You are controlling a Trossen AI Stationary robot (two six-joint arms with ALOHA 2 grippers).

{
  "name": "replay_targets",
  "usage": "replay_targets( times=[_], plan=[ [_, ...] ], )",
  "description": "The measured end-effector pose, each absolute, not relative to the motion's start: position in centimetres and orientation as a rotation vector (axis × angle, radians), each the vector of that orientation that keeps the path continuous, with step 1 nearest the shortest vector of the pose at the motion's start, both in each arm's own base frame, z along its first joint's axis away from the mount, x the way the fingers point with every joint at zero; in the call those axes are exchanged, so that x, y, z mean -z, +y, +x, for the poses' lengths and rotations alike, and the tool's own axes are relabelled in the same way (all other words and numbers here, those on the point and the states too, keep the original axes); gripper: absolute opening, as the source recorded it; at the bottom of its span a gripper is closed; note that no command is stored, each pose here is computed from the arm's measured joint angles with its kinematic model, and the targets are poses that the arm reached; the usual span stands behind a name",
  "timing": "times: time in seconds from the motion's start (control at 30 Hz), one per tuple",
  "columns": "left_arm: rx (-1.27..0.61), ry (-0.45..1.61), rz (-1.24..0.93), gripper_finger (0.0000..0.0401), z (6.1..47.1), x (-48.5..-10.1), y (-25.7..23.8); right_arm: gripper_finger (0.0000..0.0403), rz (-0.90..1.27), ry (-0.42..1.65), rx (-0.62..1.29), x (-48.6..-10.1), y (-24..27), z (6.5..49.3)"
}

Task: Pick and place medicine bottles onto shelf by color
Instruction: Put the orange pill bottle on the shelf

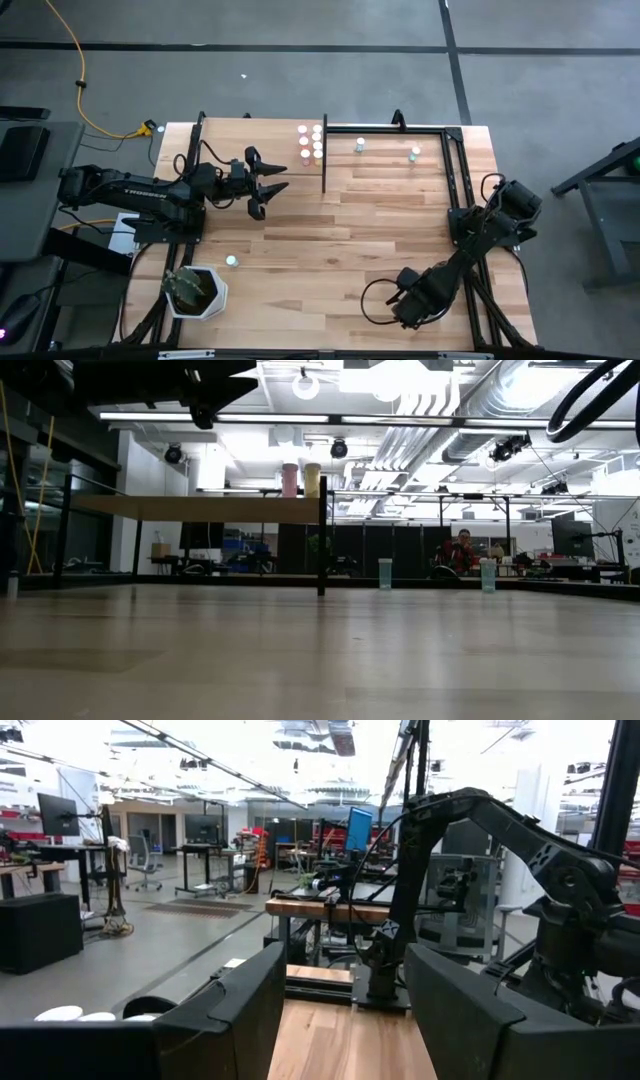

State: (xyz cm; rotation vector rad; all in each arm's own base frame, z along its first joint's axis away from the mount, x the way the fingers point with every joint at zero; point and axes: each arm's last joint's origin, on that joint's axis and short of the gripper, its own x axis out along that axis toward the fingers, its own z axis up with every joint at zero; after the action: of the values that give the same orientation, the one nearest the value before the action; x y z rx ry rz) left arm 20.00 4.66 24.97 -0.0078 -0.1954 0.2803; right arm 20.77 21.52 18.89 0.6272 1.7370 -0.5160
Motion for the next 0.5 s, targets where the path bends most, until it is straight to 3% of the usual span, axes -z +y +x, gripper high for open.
replay_targets(
  times=[0.23, 0.5],
  plan=[
    [-0.28, -0.195, -0.009, 0.0195, 20.0, -24.97, 4.66, 0.013, 0.625, 1.735, 0.517, -18.89, 21.51, 20.76],
    [-0.28, -0.195, -0.009, 0.0195, 20.0, -24.96, 4.66, 0.0111, 0.624, 1.736, 0.518, -18.89, 21.49, 20.76]
  ],
)
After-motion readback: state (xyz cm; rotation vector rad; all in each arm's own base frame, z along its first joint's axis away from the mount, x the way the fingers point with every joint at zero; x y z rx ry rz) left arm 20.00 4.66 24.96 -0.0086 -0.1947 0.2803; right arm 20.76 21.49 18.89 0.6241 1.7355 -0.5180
